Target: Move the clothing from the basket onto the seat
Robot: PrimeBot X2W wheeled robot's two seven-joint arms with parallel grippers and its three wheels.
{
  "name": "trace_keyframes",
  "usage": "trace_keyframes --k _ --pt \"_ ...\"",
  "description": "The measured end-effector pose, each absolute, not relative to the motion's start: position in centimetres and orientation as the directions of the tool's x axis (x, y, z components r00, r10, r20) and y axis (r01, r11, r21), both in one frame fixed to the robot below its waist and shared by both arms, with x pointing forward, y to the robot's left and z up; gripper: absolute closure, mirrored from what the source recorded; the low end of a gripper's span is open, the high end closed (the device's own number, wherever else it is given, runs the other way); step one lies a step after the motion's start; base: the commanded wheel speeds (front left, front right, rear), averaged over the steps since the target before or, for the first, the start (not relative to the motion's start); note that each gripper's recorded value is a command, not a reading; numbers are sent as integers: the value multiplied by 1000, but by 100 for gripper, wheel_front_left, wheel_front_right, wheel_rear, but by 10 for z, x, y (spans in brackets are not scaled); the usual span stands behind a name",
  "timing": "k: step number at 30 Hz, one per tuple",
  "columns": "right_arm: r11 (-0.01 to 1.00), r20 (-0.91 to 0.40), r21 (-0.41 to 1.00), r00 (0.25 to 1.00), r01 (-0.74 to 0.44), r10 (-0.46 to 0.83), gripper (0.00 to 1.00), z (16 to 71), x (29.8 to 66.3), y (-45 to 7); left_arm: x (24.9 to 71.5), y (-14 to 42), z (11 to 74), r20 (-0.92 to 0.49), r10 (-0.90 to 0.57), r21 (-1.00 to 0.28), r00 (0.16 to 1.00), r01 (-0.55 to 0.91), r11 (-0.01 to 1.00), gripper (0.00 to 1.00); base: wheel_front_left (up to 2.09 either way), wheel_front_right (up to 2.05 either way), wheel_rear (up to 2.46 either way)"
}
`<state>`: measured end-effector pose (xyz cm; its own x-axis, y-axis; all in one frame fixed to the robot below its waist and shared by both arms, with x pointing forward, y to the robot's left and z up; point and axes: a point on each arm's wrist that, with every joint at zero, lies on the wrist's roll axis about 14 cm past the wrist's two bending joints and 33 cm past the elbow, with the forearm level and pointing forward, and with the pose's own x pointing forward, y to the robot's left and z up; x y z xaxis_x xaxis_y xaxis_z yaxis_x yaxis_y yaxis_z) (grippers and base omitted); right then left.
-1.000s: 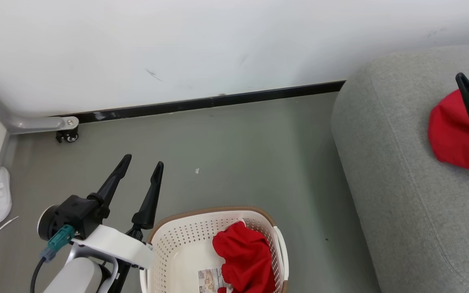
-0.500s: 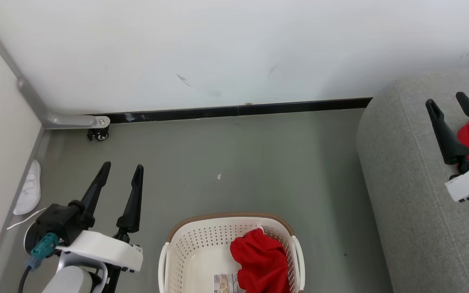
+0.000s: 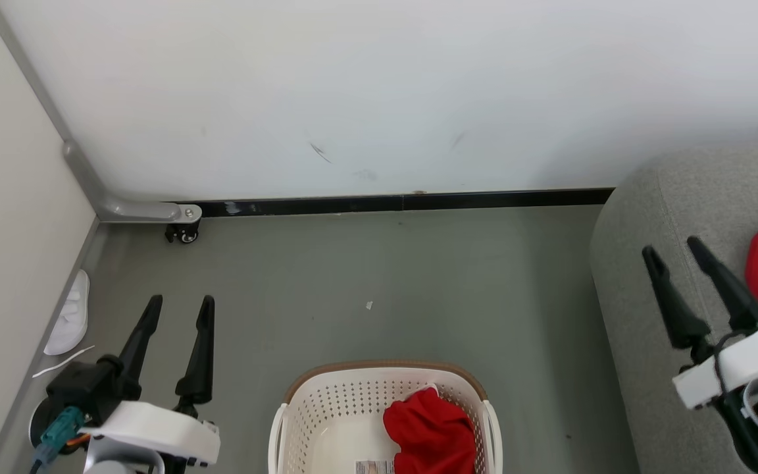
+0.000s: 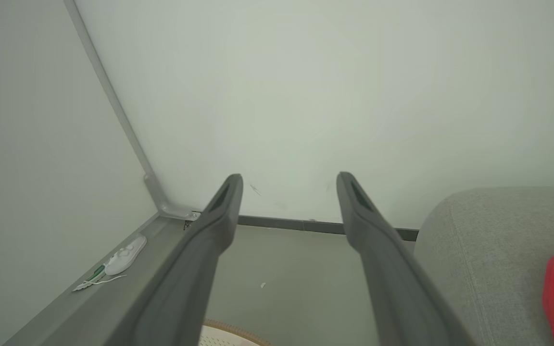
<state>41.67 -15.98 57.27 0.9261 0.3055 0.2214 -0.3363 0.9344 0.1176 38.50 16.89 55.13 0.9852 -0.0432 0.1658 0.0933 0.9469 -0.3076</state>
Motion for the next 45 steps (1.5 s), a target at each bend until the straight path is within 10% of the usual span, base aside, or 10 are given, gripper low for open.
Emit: trace_keyframes --k 45 --pt "968 198 79 955 -239 220 0 549 372 -162 371 177 547 181 15 -305 983 41 951 0 0 0 0"
